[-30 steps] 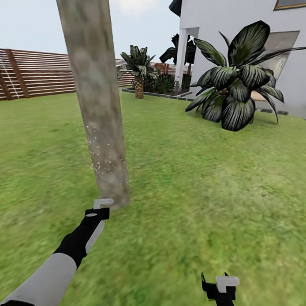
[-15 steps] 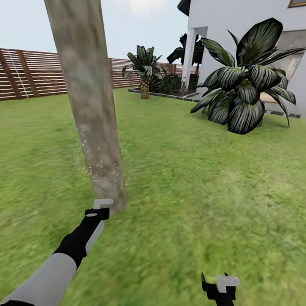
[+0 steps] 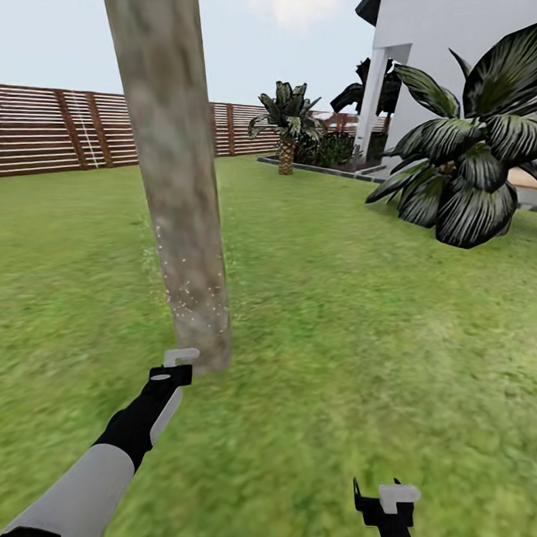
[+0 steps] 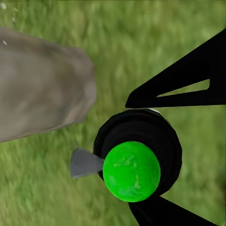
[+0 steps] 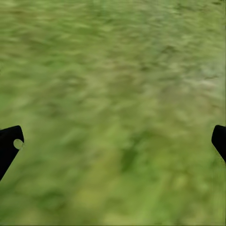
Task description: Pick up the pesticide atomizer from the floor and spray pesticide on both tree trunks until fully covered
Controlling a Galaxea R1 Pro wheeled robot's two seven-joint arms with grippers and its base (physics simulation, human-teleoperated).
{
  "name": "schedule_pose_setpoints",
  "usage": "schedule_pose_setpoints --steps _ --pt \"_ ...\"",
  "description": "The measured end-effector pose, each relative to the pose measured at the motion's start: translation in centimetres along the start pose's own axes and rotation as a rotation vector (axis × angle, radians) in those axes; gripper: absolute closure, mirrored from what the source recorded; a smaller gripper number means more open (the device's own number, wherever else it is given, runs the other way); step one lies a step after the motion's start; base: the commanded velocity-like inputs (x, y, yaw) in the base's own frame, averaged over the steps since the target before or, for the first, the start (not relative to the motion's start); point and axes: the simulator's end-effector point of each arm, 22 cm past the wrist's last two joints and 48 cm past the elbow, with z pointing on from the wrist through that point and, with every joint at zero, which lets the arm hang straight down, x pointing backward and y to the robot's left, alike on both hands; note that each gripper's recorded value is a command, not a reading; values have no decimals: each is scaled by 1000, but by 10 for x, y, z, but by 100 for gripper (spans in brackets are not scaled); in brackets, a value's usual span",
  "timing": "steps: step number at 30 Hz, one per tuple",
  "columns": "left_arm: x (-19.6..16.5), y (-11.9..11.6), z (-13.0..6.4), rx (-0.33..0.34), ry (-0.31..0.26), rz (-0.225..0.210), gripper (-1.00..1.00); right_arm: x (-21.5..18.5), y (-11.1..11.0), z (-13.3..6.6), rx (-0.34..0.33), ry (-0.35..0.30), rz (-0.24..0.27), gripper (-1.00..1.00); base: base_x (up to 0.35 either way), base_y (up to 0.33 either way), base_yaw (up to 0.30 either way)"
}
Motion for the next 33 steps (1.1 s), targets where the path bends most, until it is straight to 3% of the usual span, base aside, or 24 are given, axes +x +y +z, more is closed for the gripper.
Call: schedule_pose_setpoints --steps 13,22,26,29,33 --pt "0 -1 0 2 0 1 100 0 0 0 0 0 0 -100 1 -273 256" --pt "-5 -9 -3 16 -10 -3 100 0 0 0 0 0 0 -100 0 -115 48" --pt "-19 -17 -5 28 -22 2 100 0 1 0 -1 1 1 -100 0 0 0" --pt "-52 -45 -21 74 -59 -15 100 0 0 0 0 1 1 -100 0 0 0" --pt "-94 -51 -39 92 -79 -10 100 0 0 0 0 1 1 -100 -37 0 0"
